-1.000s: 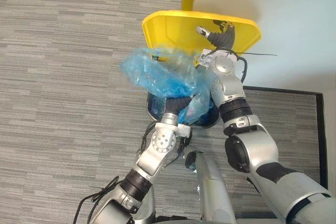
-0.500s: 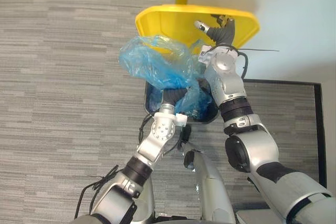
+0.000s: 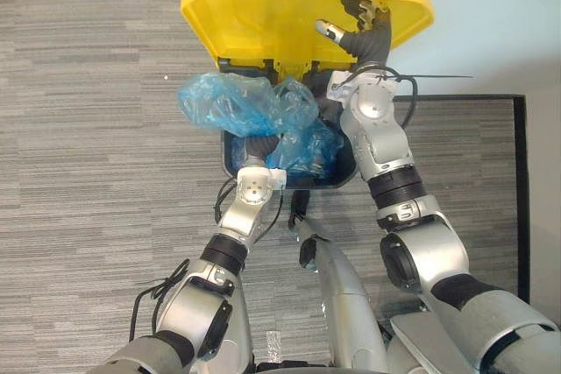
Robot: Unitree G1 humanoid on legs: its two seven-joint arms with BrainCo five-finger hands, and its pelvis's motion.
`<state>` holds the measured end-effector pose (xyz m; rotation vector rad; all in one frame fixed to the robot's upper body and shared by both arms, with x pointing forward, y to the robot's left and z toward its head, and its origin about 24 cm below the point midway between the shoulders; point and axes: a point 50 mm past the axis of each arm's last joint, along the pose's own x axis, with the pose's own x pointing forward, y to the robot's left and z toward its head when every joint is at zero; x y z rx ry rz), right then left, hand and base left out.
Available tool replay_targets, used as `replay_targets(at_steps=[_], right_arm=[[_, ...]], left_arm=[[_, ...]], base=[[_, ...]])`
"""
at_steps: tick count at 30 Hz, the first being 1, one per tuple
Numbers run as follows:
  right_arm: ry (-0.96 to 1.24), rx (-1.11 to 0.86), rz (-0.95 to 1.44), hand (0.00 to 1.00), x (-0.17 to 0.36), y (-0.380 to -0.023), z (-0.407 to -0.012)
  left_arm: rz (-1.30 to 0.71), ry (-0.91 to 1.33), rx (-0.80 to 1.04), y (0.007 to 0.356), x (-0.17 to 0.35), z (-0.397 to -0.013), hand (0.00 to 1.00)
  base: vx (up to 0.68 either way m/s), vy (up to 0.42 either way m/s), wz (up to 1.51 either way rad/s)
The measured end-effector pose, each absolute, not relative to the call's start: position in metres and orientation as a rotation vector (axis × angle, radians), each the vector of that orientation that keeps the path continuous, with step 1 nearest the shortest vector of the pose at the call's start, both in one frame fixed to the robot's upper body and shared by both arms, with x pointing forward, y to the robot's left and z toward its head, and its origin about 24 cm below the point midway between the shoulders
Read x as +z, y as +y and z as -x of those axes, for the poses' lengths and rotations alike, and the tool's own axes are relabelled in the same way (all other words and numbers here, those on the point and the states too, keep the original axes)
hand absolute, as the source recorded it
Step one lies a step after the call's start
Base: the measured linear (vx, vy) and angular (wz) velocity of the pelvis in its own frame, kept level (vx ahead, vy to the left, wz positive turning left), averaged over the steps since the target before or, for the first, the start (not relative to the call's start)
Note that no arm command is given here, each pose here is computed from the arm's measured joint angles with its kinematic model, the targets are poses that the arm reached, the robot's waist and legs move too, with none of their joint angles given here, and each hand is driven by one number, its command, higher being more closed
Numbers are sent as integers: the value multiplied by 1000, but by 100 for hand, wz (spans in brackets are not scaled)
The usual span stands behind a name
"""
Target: Gather rubbish on tea table into small bin, then transfer packed bag to large trash can.
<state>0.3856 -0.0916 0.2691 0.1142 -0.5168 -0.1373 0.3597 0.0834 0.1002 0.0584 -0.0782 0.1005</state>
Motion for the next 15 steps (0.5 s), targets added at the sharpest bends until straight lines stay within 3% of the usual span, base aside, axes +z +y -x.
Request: replay_targets(at_steps=[15], right_arm=[[-432,-74,-49,0,249,-82,-393]], left_arm=[[-167,-40,97,93,90,-363,0]], base=[[-69,-15,-3]])
